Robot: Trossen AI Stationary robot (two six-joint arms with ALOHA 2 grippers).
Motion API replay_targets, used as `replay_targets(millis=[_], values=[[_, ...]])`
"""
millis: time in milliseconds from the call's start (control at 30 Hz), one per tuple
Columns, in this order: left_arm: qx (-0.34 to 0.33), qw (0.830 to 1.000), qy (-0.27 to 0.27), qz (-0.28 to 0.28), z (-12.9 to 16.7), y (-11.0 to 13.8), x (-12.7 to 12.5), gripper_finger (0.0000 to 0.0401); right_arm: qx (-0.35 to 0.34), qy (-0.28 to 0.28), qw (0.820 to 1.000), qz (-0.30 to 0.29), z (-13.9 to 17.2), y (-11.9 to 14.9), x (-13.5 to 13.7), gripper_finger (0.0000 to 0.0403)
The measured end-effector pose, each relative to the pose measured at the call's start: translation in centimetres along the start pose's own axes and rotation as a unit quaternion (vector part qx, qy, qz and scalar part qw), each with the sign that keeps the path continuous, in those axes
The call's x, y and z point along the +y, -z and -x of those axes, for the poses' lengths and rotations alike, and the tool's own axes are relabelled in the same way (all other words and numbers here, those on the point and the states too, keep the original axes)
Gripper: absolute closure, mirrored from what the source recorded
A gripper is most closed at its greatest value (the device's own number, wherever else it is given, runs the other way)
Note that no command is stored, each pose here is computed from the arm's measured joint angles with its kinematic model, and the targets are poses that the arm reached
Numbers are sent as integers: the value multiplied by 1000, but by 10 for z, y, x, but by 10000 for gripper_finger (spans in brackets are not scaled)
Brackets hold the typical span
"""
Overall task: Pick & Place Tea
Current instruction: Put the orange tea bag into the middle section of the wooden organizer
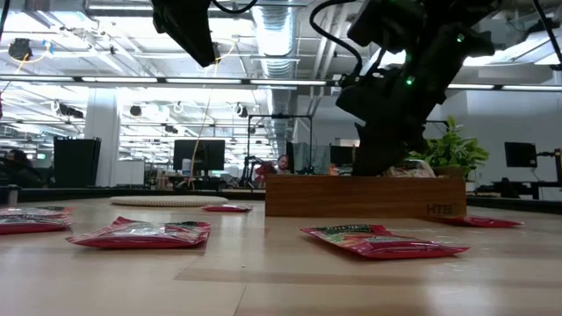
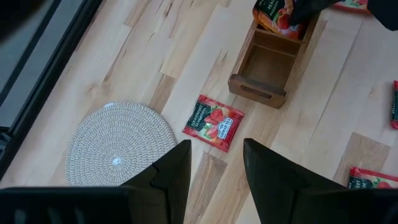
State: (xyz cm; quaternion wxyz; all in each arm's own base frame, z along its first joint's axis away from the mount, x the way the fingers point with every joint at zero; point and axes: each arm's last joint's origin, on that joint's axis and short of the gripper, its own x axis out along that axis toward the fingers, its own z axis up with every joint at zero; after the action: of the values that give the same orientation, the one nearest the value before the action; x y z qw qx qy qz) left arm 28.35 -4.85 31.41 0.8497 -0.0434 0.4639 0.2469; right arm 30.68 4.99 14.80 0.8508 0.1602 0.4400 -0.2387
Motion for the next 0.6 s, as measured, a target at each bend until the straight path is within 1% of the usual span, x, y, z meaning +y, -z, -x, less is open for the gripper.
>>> replay_targets(millis=[100, 300, 600], values=[[0, 1000, 0, 0, 0, 0, 0, 261, 3, -1, 1000, 1, 5, 0, -2, 403], [0, 1000, 0, 0, 0, 0, 0, 261, -18, -18, 1000, -11, 22, -8, -3, 402], [0, 1000, 0, -4, 0, 0, 0, 261, -54, -46, 997, -25, 59, -20, -12, 402]])
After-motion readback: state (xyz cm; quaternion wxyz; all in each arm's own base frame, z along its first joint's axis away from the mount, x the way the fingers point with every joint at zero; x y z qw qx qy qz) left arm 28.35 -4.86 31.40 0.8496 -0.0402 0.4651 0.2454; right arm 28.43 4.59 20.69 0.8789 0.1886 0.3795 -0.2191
